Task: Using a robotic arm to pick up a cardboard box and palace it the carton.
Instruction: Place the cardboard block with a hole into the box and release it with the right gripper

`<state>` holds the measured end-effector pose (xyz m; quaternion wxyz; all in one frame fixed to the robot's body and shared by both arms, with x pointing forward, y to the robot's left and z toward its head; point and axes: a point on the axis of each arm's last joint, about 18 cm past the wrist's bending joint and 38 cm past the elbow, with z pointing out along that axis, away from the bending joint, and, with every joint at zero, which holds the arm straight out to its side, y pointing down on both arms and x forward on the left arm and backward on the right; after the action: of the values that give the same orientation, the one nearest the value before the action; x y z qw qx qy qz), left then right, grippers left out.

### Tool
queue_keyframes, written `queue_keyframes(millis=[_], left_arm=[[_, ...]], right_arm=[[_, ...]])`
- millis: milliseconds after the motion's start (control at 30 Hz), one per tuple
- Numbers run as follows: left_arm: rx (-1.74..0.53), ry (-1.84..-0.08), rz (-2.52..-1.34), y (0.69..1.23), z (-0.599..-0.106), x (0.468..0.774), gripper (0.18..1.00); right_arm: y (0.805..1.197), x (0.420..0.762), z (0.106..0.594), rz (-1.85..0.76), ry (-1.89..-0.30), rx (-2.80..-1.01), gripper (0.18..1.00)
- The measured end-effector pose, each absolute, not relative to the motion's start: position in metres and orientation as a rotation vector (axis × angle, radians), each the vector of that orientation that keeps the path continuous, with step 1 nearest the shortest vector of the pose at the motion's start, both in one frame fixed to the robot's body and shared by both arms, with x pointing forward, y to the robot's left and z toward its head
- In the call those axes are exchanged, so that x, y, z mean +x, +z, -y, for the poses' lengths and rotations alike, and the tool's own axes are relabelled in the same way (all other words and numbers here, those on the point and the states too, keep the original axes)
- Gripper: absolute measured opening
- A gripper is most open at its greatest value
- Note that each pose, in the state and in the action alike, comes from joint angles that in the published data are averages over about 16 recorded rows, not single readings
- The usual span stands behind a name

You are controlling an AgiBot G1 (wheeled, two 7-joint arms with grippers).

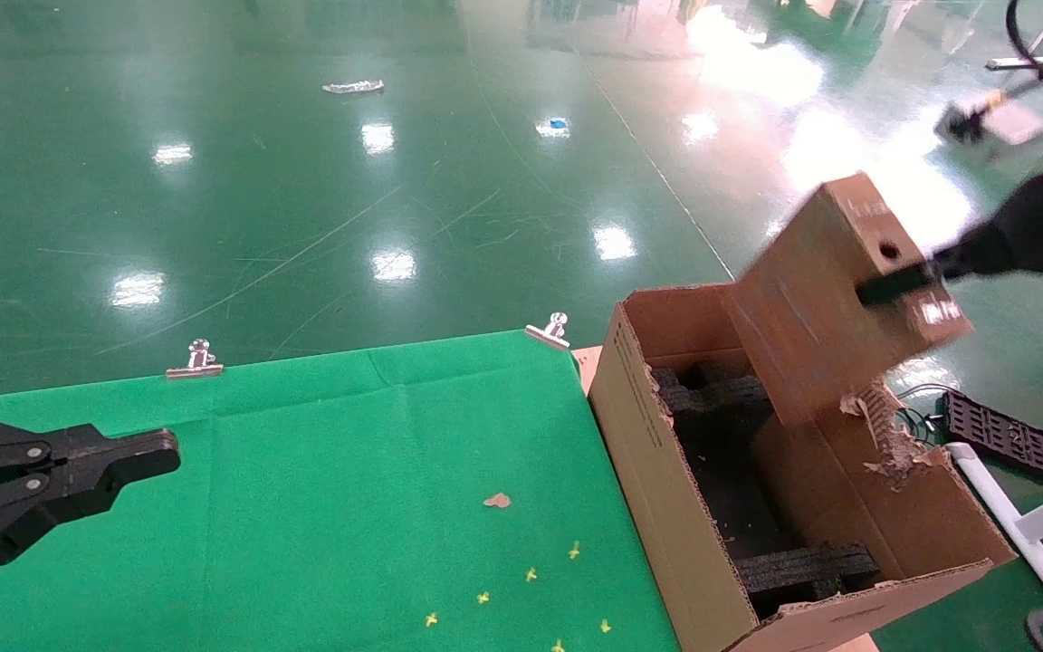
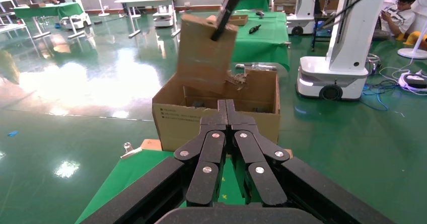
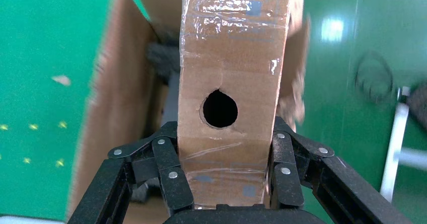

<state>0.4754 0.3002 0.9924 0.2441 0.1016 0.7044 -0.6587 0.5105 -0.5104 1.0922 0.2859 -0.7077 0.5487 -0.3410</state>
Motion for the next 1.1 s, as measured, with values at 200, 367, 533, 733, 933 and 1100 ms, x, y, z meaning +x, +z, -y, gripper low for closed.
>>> queue_keyframes(millis=[200, 367, 533, 733, 933, 1100], left_arm=[[0.277, -1.799, -1.924, 0.992, -0.300, 0.475, 0.209], [0.277, -1.799, -1.924, 0.992, -0.300, 0.475, 0.242], [0.277, -1.799, -1.924, 0.992, -0.300, 0.475, 0.300], [0.277, -1.799, -1.924, 0.992, -0.300, 0.475, 0.399], [0.277, -1.799, -1.924, 0.992, -0.300, 0.475, 0.530], [0.277, -1.799, -1.924, 0.992, -0.300, 0.475, 0.646]], right_arm=[[1.057, 0.518, 0.533, -1.622, -0.841, -1.874, 0.333], [1.033, 0.526, 0.543, -1.712, -0.804, -1.870, 0.333], [1.015, 0.535, 0.547, -1.780, -0.782, -1.872, 0.332], [0.996, 0.547, 0.549, -1.839, -0.761, -1.882, 0.332], [0.978, 0.558, 0.549, -1.890, -0.745, -1.895, 0.331], [0.961, 0.569, 0.548, -1.916, -0.735, -1.903, 0.330]])
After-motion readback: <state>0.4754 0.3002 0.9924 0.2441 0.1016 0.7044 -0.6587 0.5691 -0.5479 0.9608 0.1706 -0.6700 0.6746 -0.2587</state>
